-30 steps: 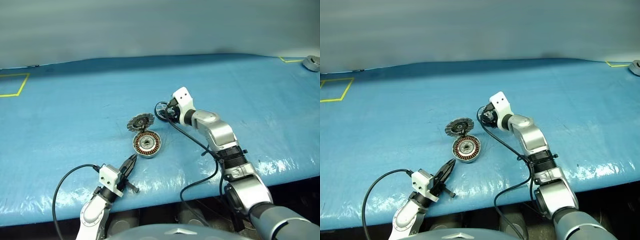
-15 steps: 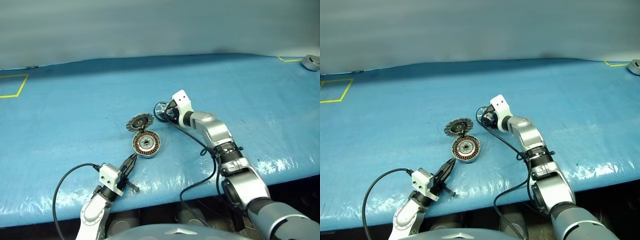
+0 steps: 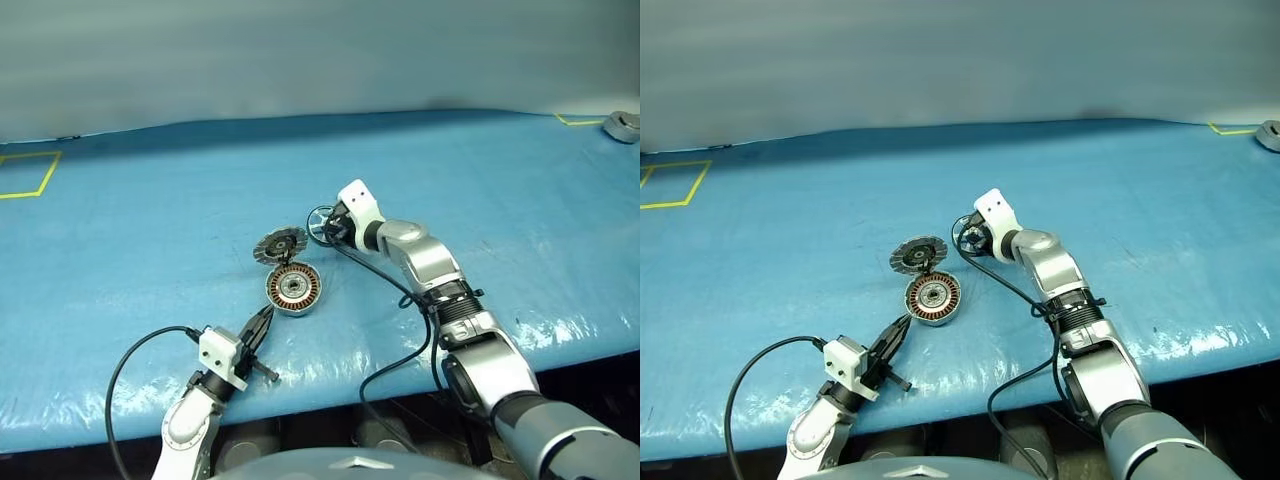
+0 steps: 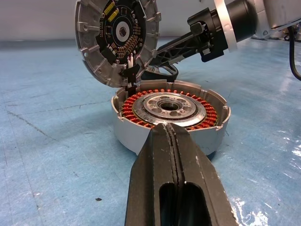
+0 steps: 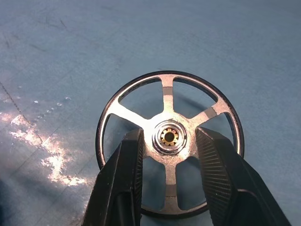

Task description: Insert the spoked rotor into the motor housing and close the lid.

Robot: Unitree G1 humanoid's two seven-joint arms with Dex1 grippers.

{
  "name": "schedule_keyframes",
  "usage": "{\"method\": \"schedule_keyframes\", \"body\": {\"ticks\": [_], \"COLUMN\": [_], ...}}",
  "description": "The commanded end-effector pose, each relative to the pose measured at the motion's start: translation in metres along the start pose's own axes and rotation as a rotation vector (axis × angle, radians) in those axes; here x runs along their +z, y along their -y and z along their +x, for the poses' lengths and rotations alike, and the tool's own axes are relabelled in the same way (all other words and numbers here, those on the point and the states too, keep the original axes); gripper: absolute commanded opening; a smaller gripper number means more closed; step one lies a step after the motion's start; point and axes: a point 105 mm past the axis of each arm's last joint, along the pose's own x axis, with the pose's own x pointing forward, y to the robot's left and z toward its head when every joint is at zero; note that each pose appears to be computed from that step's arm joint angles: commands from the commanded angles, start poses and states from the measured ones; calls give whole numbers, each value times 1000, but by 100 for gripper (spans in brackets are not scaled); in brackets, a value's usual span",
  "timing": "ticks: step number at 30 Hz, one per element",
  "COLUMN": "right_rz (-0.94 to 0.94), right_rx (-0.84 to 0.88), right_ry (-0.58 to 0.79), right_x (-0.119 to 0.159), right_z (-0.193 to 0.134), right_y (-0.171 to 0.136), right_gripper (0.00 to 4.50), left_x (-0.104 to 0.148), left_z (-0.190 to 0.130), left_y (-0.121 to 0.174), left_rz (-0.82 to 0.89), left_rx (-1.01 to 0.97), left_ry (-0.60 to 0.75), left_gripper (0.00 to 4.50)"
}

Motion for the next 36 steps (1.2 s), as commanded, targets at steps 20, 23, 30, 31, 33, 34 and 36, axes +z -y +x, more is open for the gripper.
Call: {"method": "schedule_keyframes", "body": {"ticks": [20, 23, 30, 31, 33, 34, 36], "right_rz": [80, 85, 92, 90, 93, 93, 90], "right_rx": [38, 79, 97, 101, 109, 111, 114], "right_ry": [-333, -383, -472, -484, -492, -495, -500], "right_x": [-84, -93, -107, -109, -111, -111, -112], "right_z": [-100, -110, -112, -112, -110, -109, -107], "right_y": [-67, -79, -81, -82, -82, -82, -82], "right_gripper": [132, 132, 132, 132, 132, 132, 132], "left_x": [8, 7, 5, 5, 4, 4, 4], "left_z": [1, 1, 2, 2, 1, 1, 0], "left_y": [4, 6, 6, 6, 5, 5, 5], "left_rz": [0, -8, -12, -12, -11, -11, -12], "left_rx": [-12, -22, -28, -26, -18, -16, -10], "left_ry": [23, 18, 17, 16, 16, 16, 16], "left_gripper": [0, 0, 0, 0, 0, 0, 0]}}
